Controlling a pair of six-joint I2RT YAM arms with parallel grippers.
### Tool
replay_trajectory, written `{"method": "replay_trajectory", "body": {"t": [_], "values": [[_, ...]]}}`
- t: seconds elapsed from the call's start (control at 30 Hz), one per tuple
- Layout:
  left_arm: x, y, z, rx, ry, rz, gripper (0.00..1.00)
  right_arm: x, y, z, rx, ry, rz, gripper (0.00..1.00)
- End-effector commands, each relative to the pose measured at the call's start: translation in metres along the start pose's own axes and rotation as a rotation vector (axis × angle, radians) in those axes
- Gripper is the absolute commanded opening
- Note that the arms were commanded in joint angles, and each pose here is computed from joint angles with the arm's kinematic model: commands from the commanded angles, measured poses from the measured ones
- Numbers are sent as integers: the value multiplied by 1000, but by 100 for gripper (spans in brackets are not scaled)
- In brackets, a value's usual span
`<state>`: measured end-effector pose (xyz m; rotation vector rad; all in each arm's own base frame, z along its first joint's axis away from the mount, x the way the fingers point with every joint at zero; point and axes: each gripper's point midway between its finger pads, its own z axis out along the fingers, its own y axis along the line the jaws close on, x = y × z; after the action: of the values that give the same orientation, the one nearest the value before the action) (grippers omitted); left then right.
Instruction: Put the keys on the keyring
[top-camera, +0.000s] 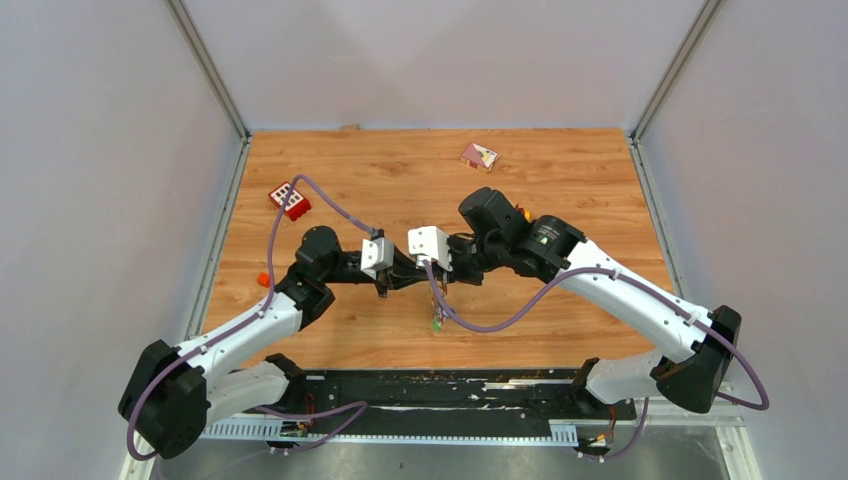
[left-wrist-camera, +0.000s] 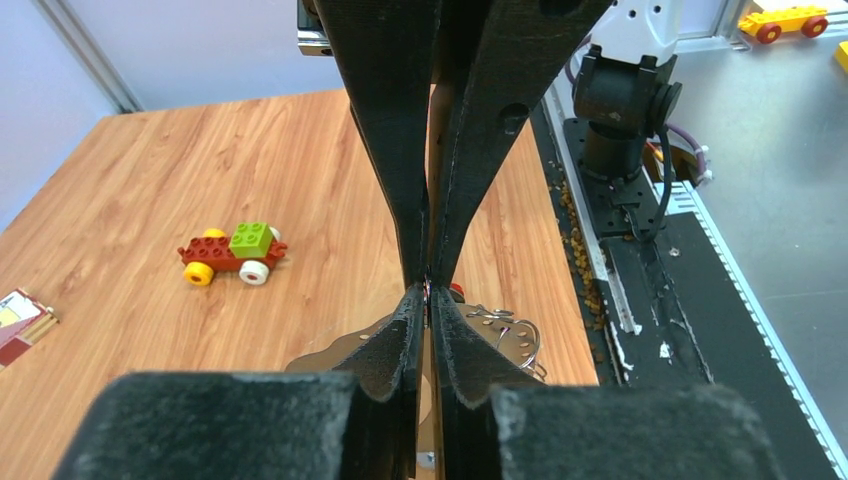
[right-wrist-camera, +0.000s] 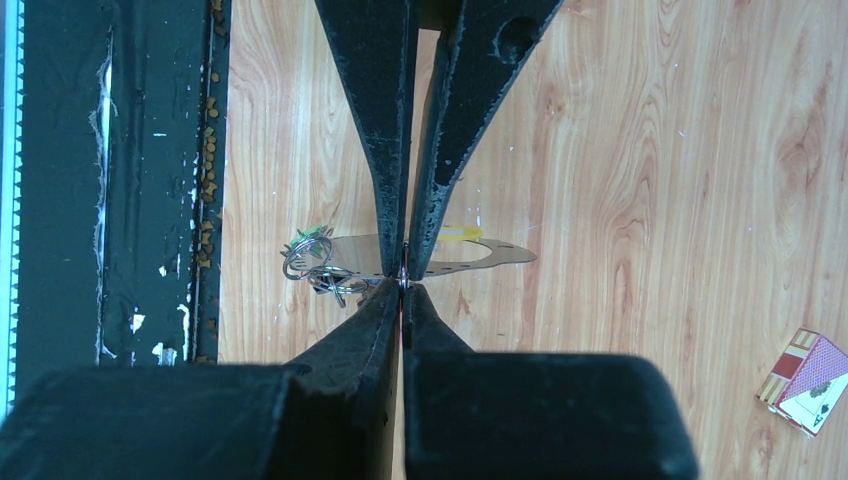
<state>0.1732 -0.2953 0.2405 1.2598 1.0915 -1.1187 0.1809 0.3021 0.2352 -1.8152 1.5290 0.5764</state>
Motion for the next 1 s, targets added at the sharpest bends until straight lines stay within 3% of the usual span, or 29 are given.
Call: {"method": "replay_trajectory", "body": {"t": [0.0, 0.1, 0.27, 0.5, 0.6, 0.97], "values": [[-11, 1, 3, 14, -16, 34, 8, -30, -12, -12, 61, -93, -36, 0], [-10, 0, 3, 16, -13, 35, 0, -31, -12, -12, 62, -95, -36, 0], [-12, -2, 2, 17, -24, 24, 0, -30, -15, -13, 88, -99, -40, 3], [-39, 0, -5, -21, -158, 4, 0, -21, -12, -25, 124, -149, -19, 35], [-52, -5, -8, -12, -221, 27, 0, -20, -9, -30, 120, -210, -5, 42], [-52, -7, -8, -6, -243, 15, 0, -37, 6, -28, 3, -340, -34, 42]]}}
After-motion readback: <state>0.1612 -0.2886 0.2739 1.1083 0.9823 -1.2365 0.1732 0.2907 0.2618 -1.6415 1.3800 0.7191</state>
